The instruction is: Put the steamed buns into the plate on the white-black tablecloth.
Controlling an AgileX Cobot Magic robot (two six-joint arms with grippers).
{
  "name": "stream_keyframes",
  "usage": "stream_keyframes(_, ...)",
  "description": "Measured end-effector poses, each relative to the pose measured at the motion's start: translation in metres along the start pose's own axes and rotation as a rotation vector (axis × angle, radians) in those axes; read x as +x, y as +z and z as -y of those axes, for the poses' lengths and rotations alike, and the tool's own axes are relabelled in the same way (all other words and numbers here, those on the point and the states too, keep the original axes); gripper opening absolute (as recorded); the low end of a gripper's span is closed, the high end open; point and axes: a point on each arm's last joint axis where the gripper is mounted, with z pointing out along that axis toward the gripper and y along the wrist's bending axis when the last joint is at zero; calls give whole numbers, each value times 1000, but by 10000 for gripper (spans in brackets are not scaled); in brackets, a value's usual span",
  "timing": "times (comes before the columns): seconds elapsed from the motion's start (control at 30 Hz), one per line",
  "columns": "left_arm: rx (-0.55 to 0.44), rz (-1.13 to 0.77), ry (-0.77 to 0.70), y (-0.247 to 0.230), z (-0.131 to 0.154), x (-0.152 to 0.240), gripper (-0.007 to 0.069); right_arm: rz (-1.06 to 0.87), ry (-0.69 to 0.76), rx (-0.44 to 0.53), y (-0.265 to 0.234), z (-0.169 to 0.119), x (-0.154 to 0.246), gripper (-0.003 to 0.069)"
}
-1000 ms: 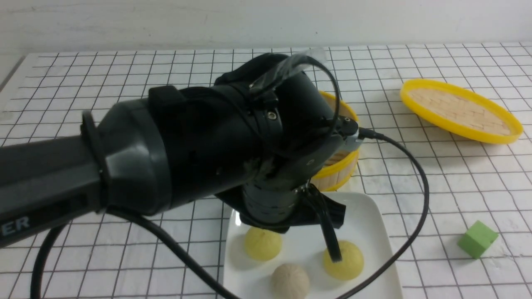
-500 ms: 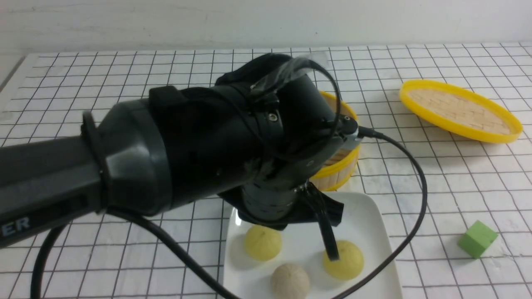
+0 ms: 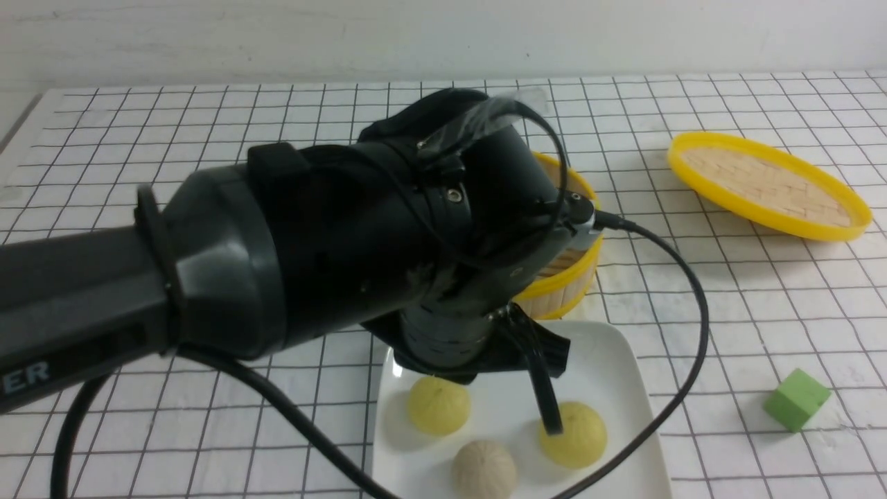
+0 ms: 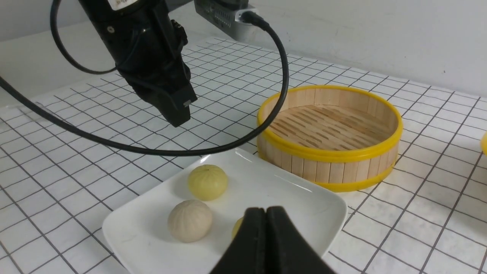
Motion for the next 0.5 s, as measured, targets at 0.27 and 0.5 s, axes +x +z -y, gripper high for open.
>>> stream_keyframes(0.27,22,-27,-15,0,2,2,19,-62,16,103,15,7,27,1)
stream_keyframes(0.5,0,-2,53,-1,0,0,19,-181,10,358,25,24,65,4)
